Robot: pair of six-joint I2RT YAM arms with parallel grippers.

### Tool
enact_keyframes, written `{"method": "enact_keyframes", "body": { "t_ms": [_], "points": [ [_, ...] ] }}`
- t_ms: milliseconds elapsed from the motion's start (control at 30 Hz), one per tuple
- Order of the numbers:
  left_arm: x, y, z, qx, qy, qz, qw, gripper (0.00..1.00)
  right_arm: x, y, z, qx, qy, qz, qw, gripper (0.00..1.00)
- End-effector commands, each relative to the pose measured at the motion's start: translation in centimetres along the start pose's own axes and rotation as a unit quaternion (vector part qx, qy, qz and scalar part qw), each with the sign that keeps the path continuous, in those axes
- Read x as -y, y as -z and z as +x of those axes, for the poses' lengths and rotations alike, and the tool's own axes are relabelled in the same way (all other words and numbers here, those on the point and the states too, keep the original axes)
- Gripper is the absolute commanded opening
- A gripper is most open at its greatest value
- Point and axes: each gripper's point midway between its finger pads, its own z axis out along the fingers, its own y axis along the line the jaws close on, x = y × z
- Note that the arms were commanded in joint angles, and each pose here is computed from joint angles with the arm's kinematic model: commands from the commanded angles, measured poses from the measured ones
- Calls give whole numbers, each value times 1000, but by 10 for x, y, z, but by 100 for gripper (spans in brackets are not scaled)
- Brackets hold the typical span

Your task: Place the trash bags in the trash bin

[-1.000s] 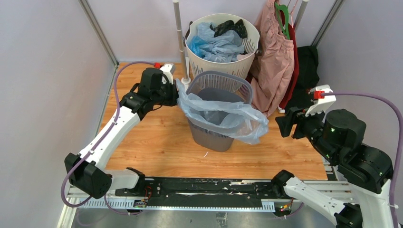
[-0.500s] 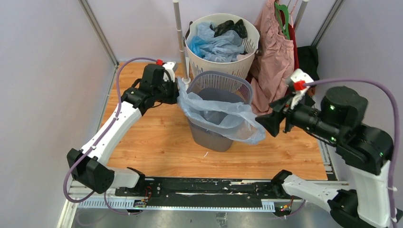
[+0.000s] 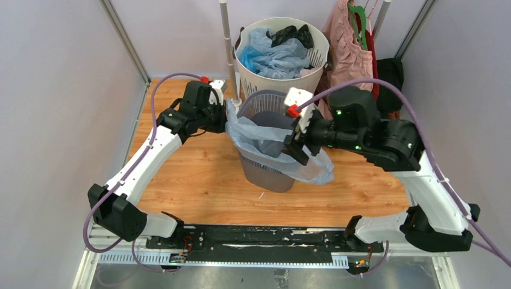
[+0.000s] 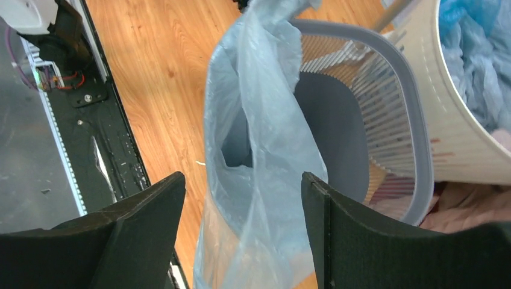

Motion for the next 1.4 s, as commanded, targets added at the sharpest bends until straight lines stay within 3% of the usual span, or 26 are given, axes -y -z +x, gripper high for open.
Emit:
{"method": "enact_keyframes", "body": {
  "t_ms": [0,700,900,1033,1367],
  "points": [
    [-2,5,-11,9,-8,-3,1000,0,2,-12,-4,-29,80,39,996,75],
    [1,4,-10,9,-7,6,1000,0,-4,-68,14,-93,145,39,984,78],
    [2,6,-11,13,-8,7,1000,0,-3,-83,24,-105,124,16,987,78],
    [3,7,-11,13,-9,9,1000,0,7,-86,26,-103,102,19,989,71],
    [4,7,-12,12,-11,12,1000,0,46,-90,41,-99,8,13,995,32]
  ]
}}
